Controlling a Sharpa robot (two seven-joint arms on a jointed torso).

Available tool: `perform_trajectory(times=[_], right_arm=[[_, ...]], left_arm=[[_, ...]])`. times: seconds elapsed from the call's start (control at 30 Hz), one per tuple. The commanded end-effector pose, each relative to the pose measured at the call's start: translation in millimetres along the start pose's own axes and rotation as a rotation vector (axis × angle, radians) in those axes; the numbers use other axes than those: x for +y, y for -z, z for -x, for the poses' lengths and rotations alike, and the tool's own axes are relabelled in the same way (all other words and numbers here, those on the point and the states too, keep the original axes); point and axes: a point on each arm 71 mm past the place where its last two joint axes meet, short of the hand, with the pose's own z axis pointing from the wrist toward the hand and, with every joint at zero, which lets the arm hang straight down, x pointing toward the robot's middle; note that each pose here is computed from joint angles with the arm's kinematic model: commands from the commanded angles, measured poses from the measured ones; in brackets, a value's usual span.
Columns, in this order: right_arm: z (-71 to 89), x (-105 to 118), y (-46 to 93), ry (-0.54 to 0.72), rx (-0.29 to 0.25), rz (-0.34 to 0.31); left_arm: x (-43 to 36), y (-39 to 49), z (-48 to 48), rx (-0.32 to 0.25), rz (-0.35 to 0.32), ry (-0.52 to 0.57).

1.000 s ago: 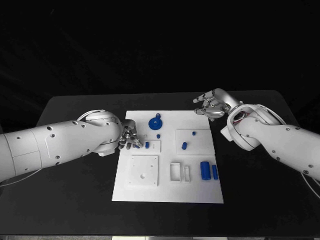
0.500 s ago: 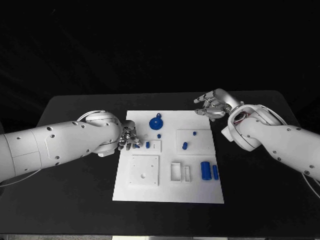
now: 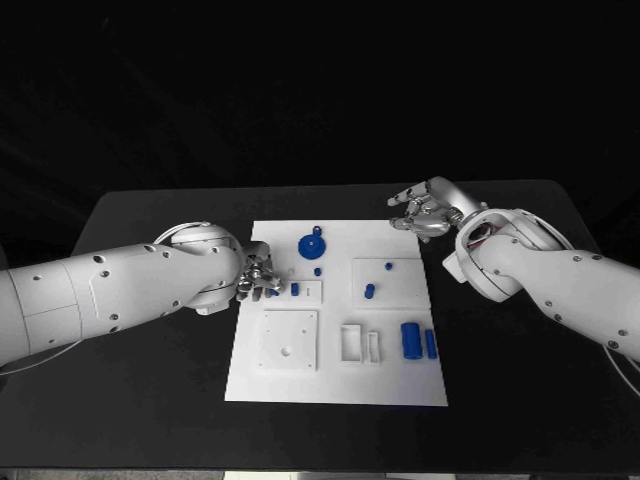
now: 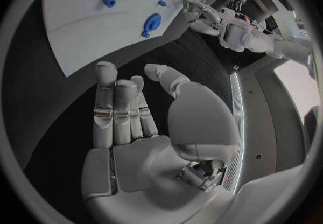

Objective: Assemble the parts on the task board

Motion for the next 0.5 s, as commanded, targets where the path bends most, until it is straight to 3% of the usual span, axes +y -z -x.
perform_trajectory(times=[0.03, 0.5], right_arm=[[-0.9, 0.6, 0.1, 0.003, 0.012, 0.008], [-0.7, 0.2, 0.3, 0.003, 0.011, 0.007]], left_arm=[[-1.7, -0.9, -6.4, 0.011, -0.003, 0.000], [-3.3, -0.1, -6.5, -0.005, -0.011, 0.010]])
